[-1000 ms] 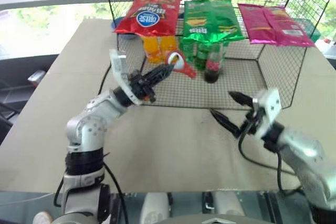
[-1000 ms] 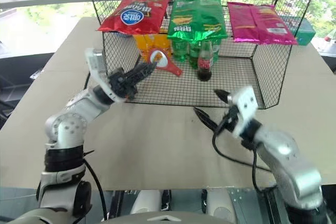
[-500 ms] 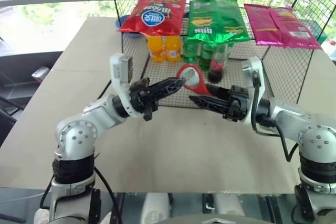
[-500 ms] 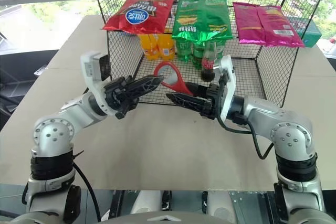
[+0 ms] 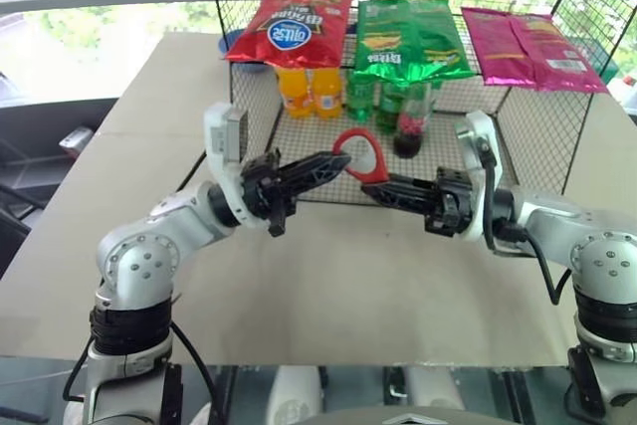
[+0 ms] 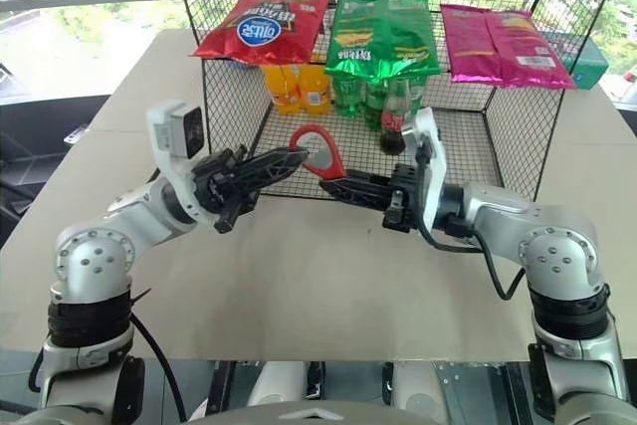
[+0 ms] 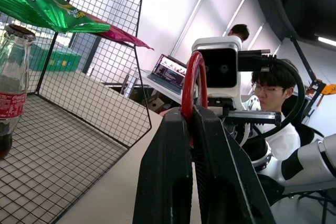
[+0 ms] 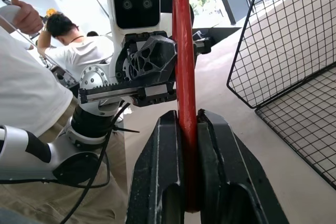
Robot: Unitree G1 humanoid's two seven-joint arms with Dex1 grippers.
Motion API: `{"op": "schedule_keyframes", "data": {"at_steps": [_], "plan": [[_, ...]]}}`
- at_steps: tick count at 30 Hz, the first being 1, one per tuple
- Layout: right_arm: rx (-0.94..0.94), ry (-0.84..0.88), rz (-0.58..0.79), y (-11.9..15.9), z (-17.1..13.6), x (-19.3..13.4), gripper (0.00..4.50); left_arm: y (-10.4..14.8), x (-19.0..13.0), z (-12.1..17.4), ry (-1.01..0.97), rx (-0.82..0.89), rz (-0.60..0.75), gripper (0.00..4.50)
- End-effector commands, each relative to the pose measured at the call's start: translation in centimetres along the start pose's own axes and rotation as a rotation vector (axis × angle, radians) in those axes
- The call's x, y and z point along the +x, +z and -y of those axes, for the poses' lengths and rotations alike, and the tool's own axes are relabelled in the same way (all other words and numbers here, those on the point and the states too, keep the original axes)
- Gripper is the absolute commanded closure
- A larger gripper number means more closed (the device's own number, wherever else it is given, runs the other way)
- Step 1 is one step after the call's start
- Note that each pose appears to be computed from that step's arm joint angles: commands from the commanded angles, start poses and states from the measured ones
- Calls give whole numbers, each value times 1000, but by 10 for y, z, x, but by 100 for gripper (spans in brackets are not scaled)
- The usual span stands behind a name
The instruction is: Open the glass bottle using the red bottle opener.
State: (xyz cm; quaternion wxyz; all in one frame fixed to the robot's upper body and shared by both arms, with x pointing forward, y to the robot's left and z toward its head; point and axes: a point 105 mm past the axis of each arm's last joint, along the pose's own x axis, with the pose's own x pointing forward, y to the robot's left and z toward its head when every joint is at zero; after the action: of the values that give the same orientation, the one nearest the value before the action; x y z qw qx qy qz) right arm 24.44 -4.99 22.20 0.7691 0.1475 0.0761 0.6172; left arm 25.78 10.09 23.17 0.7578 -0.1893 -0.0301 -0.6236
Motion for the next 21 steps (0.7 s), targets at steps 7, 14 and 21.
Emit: {"op": "schedule_keyframes", "data": {"at_steps": [7, 14, 21], "plan": [[4, -68, 82, 6, 7, -18, 450, -4, -5, 12, -44, 31, -24, 127], [45, -378, 201, -1, 35, -79, 450, -34, 16, -50, 366, 372, -98, 10], [3, -535, 242, -1, 34, -104, 450, -55, 66, -103, 518, 562, -92, 10]]}}
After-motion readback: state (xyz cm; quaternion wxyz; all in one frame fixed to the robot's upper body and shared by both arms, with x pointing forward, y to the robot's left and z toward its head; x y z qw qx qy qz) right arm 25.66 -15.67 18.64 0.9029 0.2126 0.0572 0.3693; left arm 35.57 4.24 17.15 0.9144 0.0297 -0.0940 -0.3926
